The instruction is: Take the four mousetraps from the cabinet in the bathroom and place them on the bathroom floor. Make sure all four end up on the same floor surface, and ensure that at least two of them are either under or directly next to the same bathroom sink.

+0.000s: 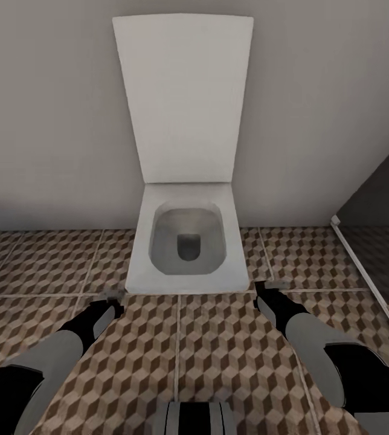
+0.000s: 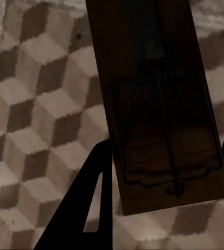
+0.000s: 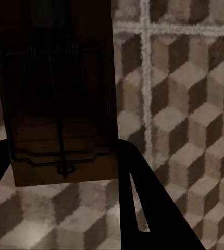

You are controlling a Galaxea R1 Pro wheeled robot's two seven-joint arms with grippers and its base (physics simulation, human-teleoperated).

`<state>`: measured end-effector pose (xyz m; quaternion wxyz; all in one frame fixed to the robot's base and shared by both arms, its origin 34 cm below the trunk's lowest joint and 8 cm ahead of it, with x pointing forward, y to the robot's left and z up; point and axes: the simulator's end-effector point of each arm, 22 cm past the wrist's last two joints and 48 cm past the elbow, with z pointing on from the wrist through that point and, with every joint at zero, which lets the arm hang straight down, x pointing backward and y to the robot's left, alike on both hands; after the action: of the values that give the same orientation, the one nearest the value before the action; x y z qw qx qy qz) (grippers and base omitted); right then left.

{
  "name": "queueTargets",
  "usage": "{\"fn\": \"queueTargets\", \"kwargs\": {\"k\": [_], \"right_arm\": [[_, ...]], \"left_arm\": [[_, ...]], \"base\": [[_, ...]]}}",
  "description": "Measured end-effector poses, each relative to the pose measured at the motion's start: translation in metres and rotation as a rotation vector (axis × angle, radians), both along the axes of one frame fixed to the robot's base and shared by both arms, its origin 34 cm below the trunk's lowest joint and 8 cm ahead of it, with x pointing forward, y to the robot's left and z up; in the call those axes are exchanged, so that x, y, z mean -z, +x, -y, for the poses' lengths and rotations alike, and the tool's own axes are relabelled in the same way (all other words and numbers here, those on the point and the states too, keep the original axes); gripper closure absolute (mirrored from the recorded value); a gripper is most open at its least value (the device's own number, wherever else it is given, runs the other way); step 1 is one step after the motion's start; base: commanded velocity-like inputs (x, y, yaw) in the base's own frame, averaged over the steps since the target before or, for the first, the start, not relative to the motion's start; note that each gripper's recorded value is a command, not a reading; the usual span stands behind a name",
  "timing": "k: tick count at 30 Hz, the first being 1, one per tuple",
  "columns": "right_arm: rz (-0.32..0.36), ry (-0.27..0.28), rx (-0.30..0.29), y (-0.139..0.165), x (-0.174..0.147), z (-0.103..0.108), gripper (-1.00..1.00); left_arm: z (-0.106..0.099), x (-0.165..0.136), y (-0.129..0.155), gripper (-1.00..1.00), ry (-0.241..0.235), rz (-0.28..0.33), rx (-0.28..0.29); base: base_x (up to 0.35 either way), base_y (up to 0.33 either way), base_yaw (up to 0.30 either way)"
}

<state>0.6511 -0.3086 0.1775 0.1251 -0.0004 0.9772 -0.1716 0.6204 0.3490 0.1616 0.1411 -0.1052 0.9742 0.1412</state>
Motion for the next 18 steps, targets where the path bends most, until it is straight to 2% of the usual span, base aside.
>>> {"fn": "queueTargets", "kwargs": {"k": [5, 18], "right_arm": [[-0.020, 0.000, 0.000, -0.007, 0.012, 0.000, 1.00], [-0.073, 0.001, -0.001, -0.025, 0.042, -0.001, 1.00]], "left_arm": [[-0.001, 0.012, -0.009, 1.00, 0.000, -0.025, -0.002], [0.000, 0.041, -0.029, 1.00, -0.001, -0.080, -0.001]], "base": [[0.189, 0.000, 0.000], [0.313, 0.000, 0.000]]}}
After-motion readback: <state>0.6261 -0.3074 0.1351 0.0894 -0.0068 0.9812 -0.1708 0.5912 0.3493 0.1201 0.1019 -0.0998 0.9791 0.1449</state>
